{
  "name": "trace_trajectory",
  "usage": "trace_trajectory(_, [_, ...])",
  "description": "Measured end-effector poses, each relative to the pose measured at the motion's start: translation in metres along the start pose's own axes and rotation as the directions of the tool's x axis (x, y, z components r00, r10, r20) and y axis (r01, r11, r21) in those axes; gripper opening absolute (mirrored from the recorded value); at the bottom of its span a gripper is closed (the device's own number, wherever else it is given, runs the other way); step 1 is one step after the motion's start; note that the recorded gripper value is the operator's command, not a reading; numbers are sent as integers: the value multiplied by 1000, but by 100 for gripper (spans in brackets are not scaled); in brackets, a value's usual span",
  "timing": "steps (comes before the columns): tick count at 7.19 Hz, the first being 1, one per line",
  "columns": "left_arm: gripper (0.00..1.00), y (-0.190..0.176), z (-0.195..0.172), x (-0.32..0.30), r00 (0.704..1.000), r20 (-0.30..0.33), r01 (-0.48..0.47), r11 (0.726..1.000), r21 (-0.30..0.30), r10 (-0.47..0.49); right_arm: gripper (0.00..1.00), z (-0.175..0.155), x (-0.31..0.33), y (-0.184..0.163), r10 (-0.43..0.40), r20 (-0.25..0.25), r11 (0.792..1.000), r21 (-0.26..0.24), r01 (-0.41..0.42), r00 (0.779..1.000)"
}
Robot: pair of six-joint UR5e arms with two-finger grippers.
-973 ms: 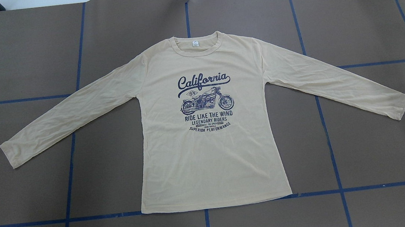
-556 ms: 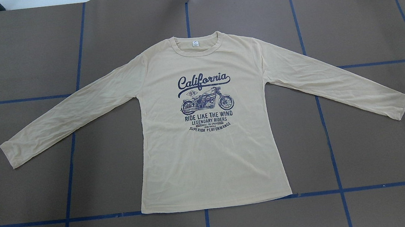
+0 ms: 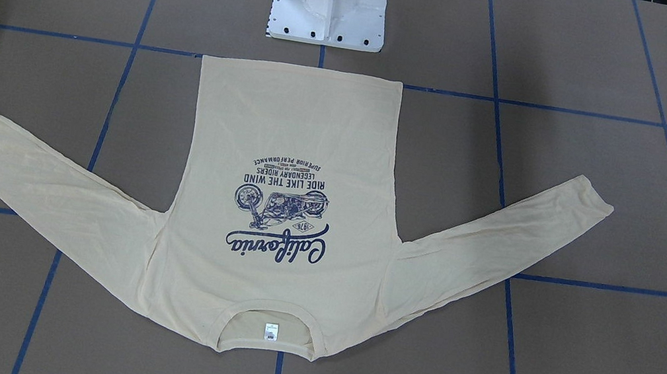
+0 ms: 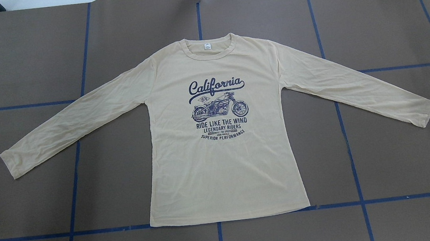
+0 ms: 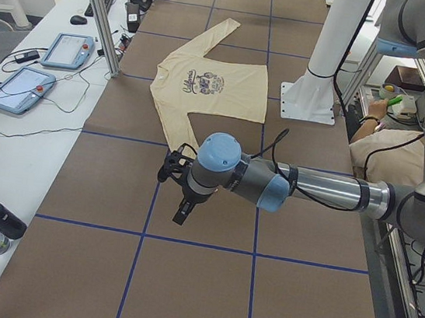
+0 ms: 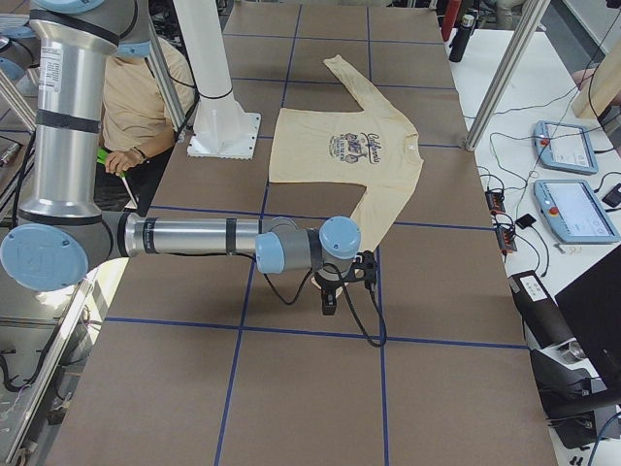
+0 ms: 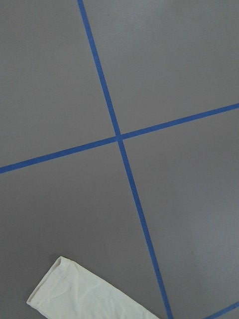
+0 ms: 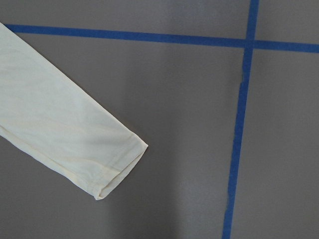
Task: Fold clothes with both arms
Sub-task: 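Move the right gripper toward the shirt's shoulder farthest from the robot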
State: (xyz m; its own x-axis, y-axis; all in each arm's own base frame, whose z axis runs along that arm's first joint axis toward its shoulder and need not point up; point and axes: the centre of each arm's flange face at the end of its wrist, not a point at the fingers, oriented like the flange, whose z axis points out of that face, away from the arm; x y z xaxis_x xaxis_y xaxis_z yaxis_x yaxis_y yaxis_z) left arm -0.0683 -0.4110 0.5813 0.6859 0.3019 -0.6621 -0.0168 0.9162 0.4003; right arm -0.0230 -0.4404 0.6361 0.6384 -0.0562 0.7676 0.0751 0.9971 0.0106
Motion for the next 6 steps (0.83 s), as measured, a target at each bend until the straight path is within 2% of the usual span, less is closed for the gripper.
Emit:
trace_trajectory(2, [100, -2, -1, 3, 1000, -12, -18, 1000, 16, 18, 99, 32, -10, -8, 98, 17, 995, 28, -98, 995])
trace_trajectory(3, [100, -3, -1, 4, 1000, -22, -21, 1000, 19, 21, 99, 53, -15, -13, 141, 26, 988, 61, -142, 990])
trace_trajectory(5, [100, -5, -2, 7, 999, -28, -35, 999, 33, 36, 99, 83, -39, -22, 244, 56, 962, 109, -248, 968])
trace_trajectory(6, [100, -5, -3, 8, 999, -28, -41, 998, 39, 42, 95, 91, -49, -23, 266, 57, 955, 117, -271, 962])
